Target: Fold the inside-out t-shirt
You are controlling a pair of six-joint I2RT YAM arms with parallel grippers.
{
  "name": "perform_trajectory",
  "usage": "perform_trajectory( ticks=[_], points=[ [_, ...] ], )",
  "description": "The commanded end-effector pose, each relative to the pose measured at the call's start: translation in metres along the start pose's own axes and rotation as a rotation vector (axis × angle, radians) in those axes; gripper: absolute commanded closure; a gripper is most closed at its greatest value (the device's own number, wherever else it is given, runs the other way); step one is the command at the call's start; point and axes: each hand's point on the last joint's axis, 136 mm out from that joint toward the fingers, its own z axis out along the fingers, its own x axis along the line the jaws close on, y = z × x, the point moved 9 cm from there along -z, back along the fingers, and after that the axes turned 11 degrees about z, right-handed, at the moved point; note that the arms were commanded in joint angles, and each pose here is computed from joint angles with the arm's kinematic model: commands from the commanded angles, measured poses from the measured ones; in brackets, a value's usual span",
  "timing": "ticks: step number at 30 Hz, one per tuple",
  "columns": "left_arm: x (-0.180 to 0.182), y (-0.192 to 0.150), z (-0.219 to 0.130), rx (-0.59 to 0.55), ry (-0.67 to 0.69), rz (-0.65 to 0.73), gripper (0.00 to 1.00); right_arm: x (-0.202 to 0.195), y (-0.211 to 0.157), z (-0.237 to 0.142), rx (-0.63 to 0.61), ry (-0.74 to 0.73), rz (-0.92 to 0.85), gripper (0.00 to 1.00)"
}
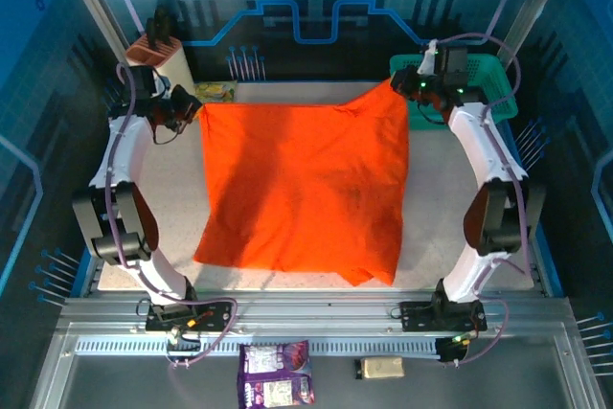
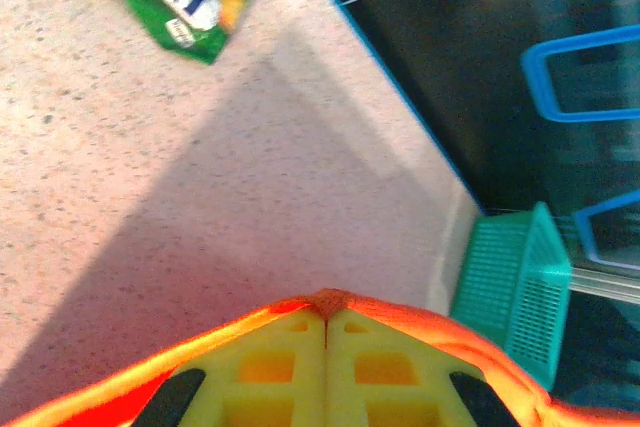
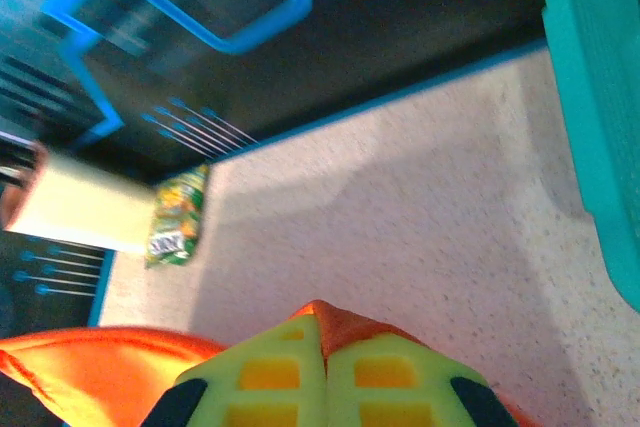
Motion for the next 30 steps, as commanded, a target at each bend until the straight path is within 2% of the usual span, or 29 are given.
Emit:
perform_trajectory(
  ticks=[1, 5, 9, 15, 19, 25, 30],
  points=[
    [-0.022, 0.011, -0.023, -0.103, -0.039, 0.106, 1.00, 0.036, 0.015, -0.021, -0.101, 0.134, -0.080, 1.00],
    [-0.044, 0.008, -0.066, -0.190, -0.067, 0.161, 1.00, 0.064, 0.017, -0.061, -0.157, 0.213, -0.105, 1.00],
    [-0.081, -0.001, -0.136, -0.329, -0.141, 0.238, 1.00, 0.104, 0.013, -0.129, -0.252, 0.312, -0.171, 1.00],
    [-0.115, -0.047, -0.245, -0.593, -0.206, 0.330, 1.00, 0.135, -0.021, -0.242, -0.440, 0.411, -0.258, 1.00],
    [-0.123, -0.080, -0.296, -0.703, -0.230, 0.384, 1.00, 0.140, -0.047, -0.301, -0.527, 0.481, -0.285, 1.00],
    [-0.135, -0.105, -0.337, -0.773, -0.288, 0.439, 1.00, 0.150, -0.068, -0.367, -0.632, 0.553, -0.346, 1.00],
    [-0.145, -0.096, -0.342, -0.790, -0.317, 0.424, 1.00, 0.157, -0.061, -0.377, -0.672, 0.496, -0.389, 1.00]
  ],
)
